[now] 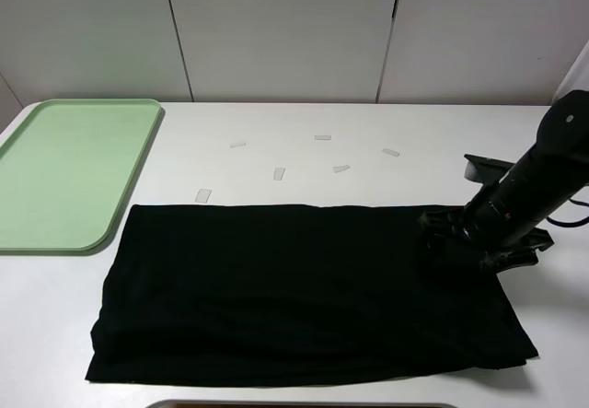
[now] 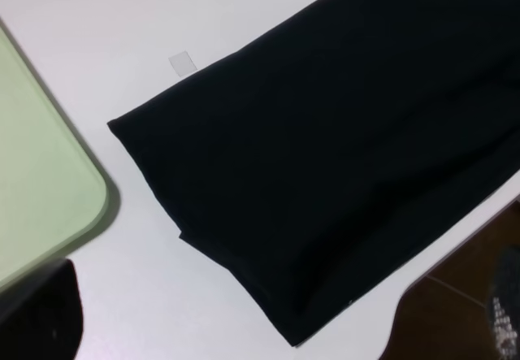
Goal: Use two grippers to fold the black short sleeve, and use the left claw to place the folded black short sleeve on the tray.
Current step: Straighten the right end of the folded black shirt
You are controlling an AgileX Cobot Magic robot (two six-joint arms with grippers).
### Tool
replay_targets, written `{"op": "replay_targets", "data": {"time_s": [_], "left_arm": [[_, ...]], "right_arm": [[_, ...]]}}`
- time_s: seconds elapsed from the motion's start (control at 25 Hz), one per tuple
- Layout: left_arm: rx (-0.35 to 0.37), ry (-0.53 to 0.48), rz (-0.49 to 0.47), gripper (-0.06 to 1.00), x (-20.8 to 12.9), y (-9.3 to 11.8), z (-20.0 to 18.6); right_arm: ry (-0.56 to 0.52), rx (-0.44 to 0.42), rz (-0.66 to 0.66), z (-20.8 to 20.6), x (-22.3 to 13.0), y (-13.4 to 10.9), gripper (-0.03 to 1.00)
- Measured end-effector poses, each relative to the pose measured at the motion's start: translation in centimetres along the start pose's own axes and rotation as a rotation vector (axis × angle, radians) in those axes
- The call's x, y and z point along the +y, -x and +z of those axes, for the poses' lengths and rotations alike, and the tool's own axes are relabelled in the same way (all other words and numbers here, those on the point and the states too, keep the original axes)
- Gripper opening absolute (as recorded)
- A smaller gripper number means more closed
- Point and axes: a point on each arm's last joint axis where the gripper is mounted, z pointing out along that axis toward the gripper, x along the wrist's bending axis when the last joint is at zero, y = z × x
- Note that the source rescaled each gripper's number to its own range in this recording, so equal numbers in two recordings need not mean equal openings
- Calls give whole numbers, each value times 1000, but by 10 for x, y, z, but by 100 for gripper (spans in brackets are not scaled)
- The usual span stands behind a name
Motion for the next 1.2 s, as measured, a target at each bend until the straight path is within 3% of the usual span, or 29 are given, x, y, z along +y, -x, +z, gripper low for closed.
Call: {"op": "replay_targets", "data": {"time_s": [0.44, 0.64, 0.84, 1.08, 1.2], "left_arm": [[7, -1, 3, 100, 0, -1, 0], [40, -7, 15, 100, -1, -4, 0], [56, -9, 22, 100, -1, -5, 0], [57, -8, 22, 100, -1, -5, 0], [58, -9, 22, 100, -1, -5, 0]], "right_arm": [[-5, -8, 70, 10, 5, 14, 100], [5, -14, 132, 7, 9, 32, 100], [16, -22, 114, 3, 8, 32, 100], [123, -50, 56, -28, 8, 33, 100], [126, -69, 72, -33, 8, 40, 100]]}}
